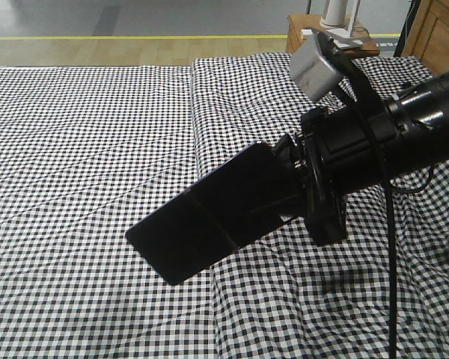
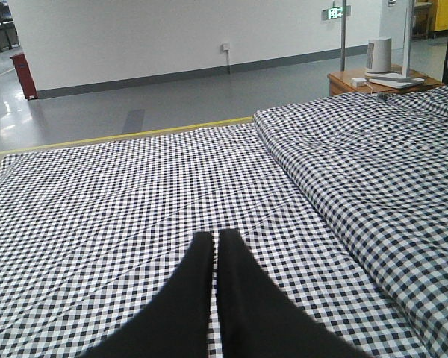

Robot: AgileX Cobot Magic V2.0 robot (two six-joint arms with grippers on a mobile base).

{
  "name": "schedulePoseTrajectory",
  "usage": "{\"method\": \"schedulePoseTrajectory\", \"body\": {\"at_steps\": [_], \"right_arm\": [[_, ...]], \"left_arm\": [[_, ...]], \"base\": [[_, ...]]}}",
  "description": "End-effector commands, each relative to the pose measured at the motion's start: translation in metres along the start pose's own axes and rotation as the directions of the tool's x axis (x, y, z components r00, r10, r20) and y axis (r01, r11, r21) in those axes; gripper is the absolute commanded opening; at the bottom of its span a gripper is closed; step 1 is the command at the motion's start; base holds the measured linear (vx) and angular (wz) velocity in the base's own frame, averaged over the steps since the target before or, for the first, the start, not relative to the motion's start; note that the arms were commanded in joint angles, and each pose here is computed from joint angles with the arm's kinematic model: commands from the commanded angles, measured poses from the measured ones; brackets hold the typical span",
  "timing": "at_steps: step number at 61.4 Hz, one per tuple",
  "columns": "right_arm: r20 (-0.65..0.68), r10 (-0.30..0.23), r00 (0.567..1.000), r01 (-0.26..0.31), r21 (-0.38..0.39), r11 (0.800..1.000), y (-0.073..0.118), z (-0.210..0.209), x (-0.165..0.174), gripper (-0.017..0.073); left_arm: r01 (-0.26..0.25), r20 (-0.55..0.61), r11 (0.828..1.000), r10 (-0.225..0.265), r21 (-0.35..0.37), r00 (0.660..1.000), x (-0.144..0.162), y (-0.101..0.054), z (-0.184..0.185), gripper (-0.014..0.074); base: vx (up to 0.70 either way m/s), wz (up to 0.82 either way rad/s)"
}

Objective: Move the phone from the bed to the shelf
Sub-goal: 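Hold the phone raised in the right gripper while the base turns away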

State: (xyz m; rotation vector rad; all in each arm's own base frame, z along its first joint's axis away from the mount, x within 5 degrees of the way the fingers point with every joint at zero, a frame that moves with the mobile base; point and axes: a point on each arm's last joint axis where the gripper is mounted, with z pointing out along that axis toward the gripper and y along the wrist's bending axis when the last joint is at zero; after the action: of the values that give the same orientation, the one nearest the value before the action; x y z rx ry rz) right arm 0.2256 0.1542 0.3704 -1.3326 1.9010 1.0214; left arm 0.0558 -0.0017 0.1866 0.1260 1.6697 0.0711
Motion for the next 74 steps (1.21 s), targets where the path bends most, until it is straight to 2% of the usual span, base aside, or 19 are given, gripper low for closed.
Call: {"method": "schedulePoseTrajectory", "body": {"at_steps": [1, 5, 17, 74], "right_arm": [[0.054, -0.044, 0.998, 0.048, -0.079, 0.996, 0.0276, -0.0096, -0.0137, -0.0003], [0.057, -0.049, 0.997, 0.054, -0.085, 0.995, 0.0314, -0.0098, -0.0148, -0.0003], [0.057, -0.013, 0.998, 0.018, -0.085, 0.996, 0.0321, -0.0107, -0.0152, -0.0003], [0.057, -0.013, 0.998, 0.018, -0.084, 0.996, 0.0321, -0.0107, -0.0151, -0.0003]], "left_arm": [[0.015, 0.100, 1.000, -0.014, -0.013, 0.995, -0.0143, 0.0019, -0.0025, 0.0001], [0.015, 0.100, 1.000, -0.014, -0.013, 0.995, -0.0143, 0.0019, -0.0025, 0.0001], [0.015, 0.100, 1.000, -0.014, -0.013, 0.995, -0.0143, 0.0019, -0.0025, 0.0001], [0.015, 0.100, 1.000, -0.014, -0.013, 0.995, -0.0143, 0.0019, -0.0025, 0.0001]], "base": [[0.00, 0.00], [0.00, 0.00], [0.00, 0.00], [0.00, 0.00]]}}
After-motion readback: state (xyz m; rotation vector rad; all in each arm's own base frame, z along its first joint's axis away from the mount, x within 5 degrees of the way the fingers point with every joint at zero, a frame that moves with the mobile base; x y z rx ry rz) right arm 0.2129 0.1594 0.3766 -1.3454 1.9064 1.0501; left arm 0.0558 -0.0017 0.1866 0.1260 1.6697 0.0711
